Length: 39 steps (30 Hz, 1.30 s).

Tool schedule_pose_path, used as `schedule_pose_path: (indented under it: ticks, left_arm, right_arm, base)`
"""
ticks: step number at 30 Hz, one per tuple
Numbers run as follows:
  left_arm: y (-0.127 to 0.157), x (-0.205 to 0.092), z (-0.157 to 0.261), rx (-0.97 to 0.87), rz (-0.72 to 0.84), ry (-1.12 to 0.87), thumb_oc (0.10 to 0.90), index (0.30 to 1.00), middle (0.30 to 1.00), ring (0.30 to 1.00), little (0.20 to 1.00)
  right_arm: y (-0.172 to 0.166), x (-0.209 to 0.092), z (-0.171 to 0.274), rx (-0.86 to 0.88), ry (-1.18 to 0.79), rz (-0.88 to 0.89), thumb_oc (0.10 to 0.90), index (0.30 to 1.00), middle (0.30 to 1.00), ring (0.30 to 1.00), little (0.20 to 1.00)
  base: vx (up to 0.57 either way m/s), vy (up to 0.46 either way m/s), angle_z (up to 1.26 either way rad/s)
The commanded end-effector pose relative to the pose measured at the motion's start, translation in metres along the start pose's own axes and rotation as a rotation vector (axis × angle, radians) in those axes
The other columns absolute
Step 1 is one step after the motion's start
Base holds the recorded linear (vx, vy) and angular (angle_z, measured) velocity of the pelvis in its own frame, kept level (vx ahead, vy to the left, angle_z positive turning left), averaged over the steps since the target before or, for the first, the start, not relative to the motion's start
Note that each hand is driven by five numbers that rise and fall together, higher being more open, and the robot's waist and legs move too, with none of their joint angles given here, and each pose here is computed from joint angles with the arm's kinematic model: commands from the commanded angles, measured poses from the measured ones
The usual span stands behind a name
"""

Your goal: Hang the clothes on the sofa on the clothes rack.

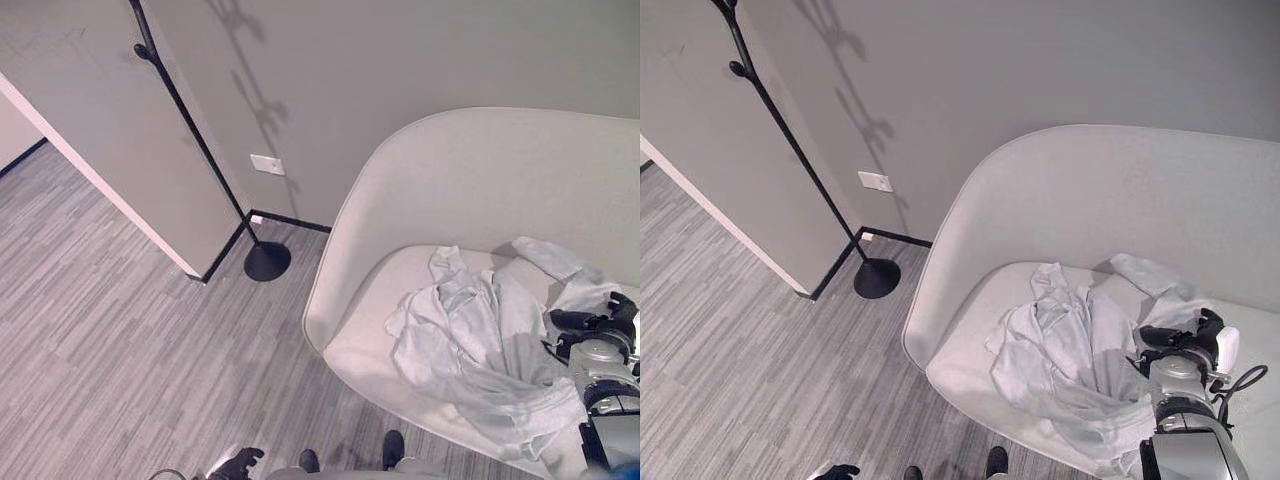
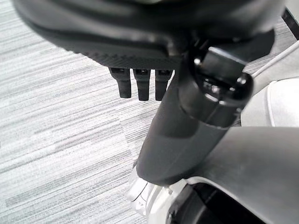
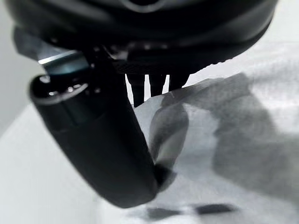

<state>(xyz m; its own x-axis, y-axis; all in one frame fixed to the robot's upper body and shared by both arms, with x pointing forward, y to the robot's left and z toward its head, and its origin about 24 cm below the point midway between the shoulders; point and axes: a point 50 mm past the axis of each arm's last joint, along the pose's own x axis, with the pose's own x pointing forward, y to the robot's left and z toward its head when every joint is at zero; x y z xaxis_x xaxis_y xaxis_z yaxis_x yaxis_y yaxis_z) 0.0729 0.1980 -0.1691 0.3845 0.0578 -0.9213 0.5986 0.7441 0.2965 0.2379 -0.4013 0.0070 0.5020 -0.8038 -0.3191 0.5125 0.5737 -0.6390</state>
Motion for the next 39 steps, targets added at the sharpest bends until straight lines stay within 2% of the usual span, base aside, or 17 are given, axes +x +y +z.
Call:
schedule_pose_path:
  ticks: [1, 7, 15, 18, 22, 27, 29, 30, 33, 39]
  left_arm:
    - [0.005, 0.006, 0.031, -0.026, -0.022, -0.104, 0.8, 0.9, 0.9, 0.9, 0.9]
    - [0.011, 0.005, 0.021, -0.105, -0.003, -0.057, 0.8, 0.9, 0.9, 0.9, 0.9]
    - [0.014, 0.005, 0.015, -0.12, 0.01, -0.034, 0.8, 0.9, 0.9, 0.9, 0.9]
    - [0.014, 0.005, 0.014, -0.12, 0.012, -0.032, 0.8, 0.9, 0.9, 0.9, 0.9]
    - [0.013, 0.004, 0.011, -0.172, 0.023, -0.019, 0.8, 0.9, 0.9, 0.9, 0.9]
    - [0.013, 0.004, 0.011, -0.172, 0.023, -0.019, 0.8, 0.9, 0.9, 0.9, 0.9]
    - [0.012, 0.004, 0.008, -0.337, 0.058, 0.004, 0.8, 0.9, 0.9, 0.9, 0.9]
    - [0.01, 0.004, 0.01, -0.368, 0.068, 0.002, 0.8, 0.9, 0.9, 0.9, 0.9]
    - [0.011, 0.004, 0.012, -0.388, 0.093, -0.008, 0.8, 0.9, 0.9, 0.9, 0.9]
    - [0.03, 0.005, 0.038, -0.5, 0.186, -0.137, 0.8, 0.9, 0.9, 0.9, 0.9]
  right_arm:
    - [0.057, -0.016, 0.013, -0.138, 0.011, 0.317, 0.4, 0.3, 0.3, 0.3, 0.3]
    - [0.063, -0.022, -0.011, -0.234, 0.066, 0.37, 0.4, 0.3, 0.3, 0.3, 0.3]
    - [0.062, -0.02, -0.003, -0.272, 0.0, 0.373, 0.4, 0.3, 0.3, 0.3, 0.3]
    - [0.059, -0.018, 0.009, -0.239, -0.046, 0.364, 0.4, 0.3, 0.3, 0.3, 0.3]
    - [0.058, -0.019, 0.045, 0.02, -0.169, 0.365, 0.4, 0.3, 0.3, 0.3, 0.3]
    - [0.058, -0.019, 0.044, 0.02, -0.168, 0.365, 0.4, 0.3, 0.3, 0.3, 0.3]
    - [0.056, -0.039, 0.092, 0.606, -0.349, 0.431, 0.4, 0.3, 0.3, 0.3, 0.3]
    - [0.052, -0.061, 0.123, 0.941, -0.472, 0.499, 0.4, 0.3, 0.3, 0.3, 0.3]
    - [0.045, -0.095, 0.161, 1.194, -0.645, 0.587, 0.4, 0.3, 0.3, 0.3, 0.3]
    - [0.021, -0.14, 0.205, 1.466, -0.873, 0.634, 0.4, 0.3, 0.3, 0.3, 0.3]
  base:
    - [0.0, -0.003, 0.06]
    - [-0.01, 0.003, 0.18]
    - [-0.03, 0.017, 0.11]
    - [-0.05, 0.029, 0.03]
    - [-0.06, 0.031, -0.01]
    - [-0.02, 0.008, -0.02]
    - [-0.13, 0.063, 0.0]
    - [-0.11, 0.056, -0.08]
    - [-0.06, 0.023, -0.23]
    - [-0.04, 0.005, 0.05]
